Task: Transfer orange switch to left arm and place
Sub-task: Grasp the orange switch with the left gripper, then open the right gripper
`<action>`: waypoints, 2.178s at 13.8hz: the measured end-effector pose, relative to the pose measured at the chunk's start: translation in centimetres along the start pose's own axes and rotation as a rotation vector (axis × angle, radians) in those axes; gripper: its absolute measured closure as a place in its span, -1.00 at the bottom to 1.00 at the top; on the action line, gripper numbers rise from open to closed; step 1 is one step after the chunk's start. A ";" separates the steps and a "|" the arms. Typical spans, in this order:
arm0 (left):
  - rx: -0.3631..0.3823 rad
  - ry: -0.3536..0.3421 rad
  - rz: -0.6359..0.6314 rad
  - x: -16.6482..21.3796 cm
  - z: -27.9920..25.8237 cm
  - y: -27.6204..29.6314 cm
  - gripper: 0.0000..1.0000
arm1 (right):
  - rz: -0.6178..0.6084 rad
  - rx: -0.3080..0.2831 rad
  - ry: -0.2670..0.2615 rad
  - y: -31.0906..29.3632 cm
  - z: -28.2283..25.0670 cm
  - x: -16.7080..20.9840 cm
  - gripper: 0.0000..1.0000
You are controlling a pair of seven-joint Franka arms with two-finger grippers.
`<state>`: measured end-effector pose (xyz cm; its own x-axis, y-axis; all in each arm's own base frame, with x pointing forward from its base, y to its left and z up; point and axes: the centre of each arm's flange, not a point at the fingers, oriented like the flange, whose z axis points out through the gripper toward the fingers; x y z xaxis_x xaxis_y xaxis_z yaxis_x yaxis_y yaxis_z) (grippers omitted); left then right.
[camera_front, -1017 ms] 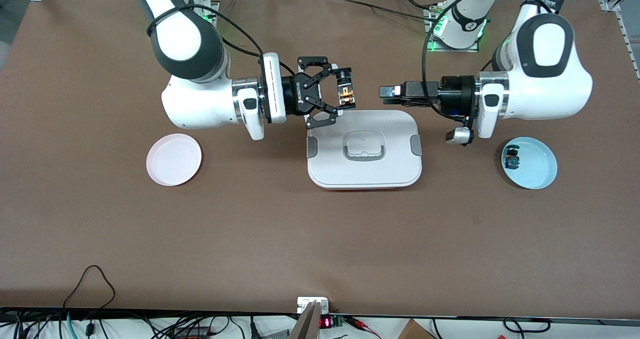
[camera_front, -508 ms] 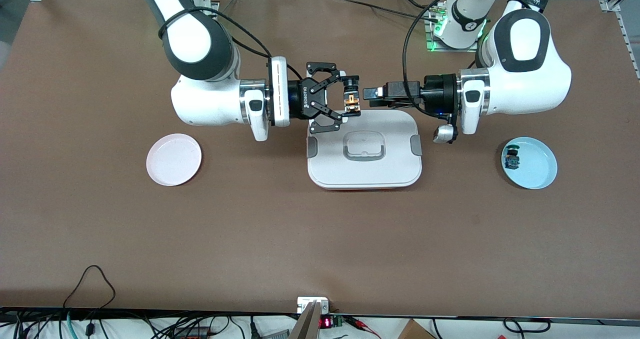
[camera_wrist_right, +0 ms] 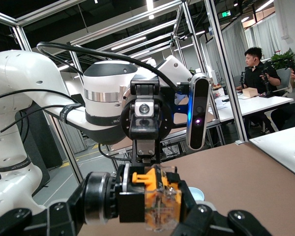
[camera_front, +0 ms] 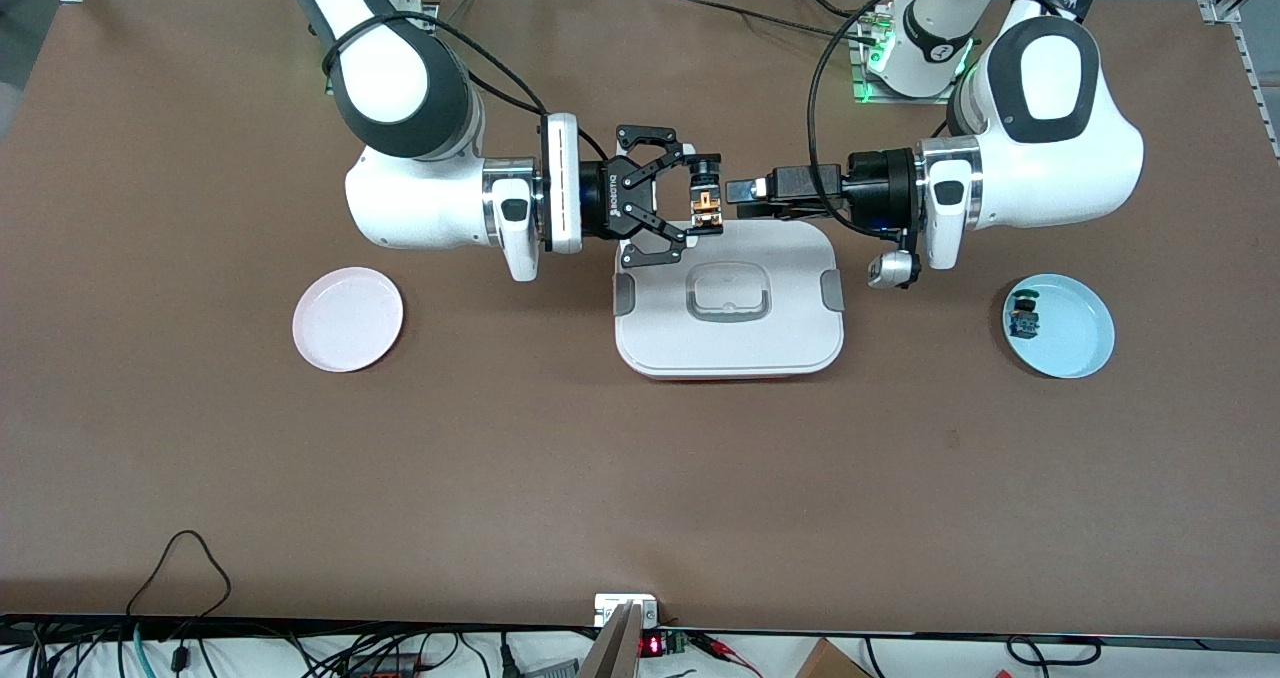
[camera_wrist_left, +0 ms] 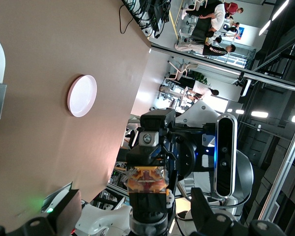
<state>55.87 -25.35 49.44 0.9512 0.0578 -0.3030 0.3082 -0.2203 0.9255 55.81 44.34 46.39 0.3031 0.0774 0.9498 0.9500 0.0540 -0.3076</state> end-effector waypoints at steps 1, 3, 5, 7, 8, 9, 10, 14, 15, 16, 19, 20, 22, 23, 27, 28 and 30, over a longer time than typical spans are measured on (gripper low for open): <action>0.000 0.002 0.001 0.0 0.1 0.0 -0.94 | 0.000 0.001 0.000 -0.1 0.1 0.0 -0.45; 0.001 0.007 0.004 0.1 0.2 -0.1 -0.94 | 0.000 0.003 -0.001 -0.1 0.2 0.0 -0.45; -0.001 0.001 0.009 0.2 0.6 -0.3 -0.90 | 0.000 0.003 -0.001 -0.1 0.2 0.0 -0.45; -0.003 -0.003 0.010 0.3 0.8 -0.3 -0.81 | 0.000 0.003 -0.001 -0.2 0.3 0.0 -0.45; -0.004 -0.004 0.011 0.3 0.9 -0.2 -0.81 | 0.000 0.003 -0.001 -0.2 0.3 0.0 -0.45; -0.004 -0.006 0.012 0.3 1.0 -0.2 -0.71 | 0.000 0.004 -0.002 -0.2 0.3 -0.1 -0.45; -0.004 -0.006 0.012 0.3 1.0 -0.2 -0.70 | 0.000 0.004 -0.002 -0.2 0.4 -0.1 -0.45; -0.054 -0.005 -0.004 0.4 1.1 0.0 -0.34 | 0.000 0.004 -0.002 -0.2 0.4 -0.1 -0.45; -0.060 -0.007 -0.004 0.4 1.2 0.0 -0.34 | 0.000 0.003 -0.002 -0.2 0.4 -0.1 -0.45; -0.061 -0.009 -0.003 0.4 1.3 0.0 -0.20 | 0.000 0.002 -0.002 -0.2 0.4 -0.1 -0.45; -0.063 -0.010 0.008 0.5 1.4 -0.3 0.19 | -0.002 -0.003 0.001 -0.1 0.2 0.1 -0.45; -0.063 -0.010 0.011 0.5 1.4 -0.3 0.19 | -0.004 -0.003 0.001 -0.1 0.2 0.1 -0.45; -0.063 -0.010 0.017 0.5 1.4 -0.3 0.19 | -0.009 -0.004 0.001 -0.1 0.2 0.1 -0.45; -0.063 -0.009 0.018 0.5 1.4 -0.3 0.19 | -0.010 -0.004 0.001 -0.1 0.2 0.1 -0.45; -0.063 -0.009 0.028 0.5 1.4 -0.3 0.19 | -0.004 -0.004 -0.001 -0.1 0.2 -0.1 -0.57; -0.063 -0.009 0.036 0.5 1.4 -0.3 0.19 | 0.002 -0.005 -0.003 -0.1 0.2 -0.4 -0.79; -0.064 -0.007 0.041 0.6 1.3 -0.2 0.19 | 0.007 -0.005 -0.006 0.0 0.2 -0.7 -1.00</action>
<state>56.35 -26.57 48.79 0.9631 0.0429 -0.2655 0.2690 -0.1592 0.9499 55.54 44.45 45.73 0.3098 0.0836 0.9471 0.9481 0.0480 -0.3143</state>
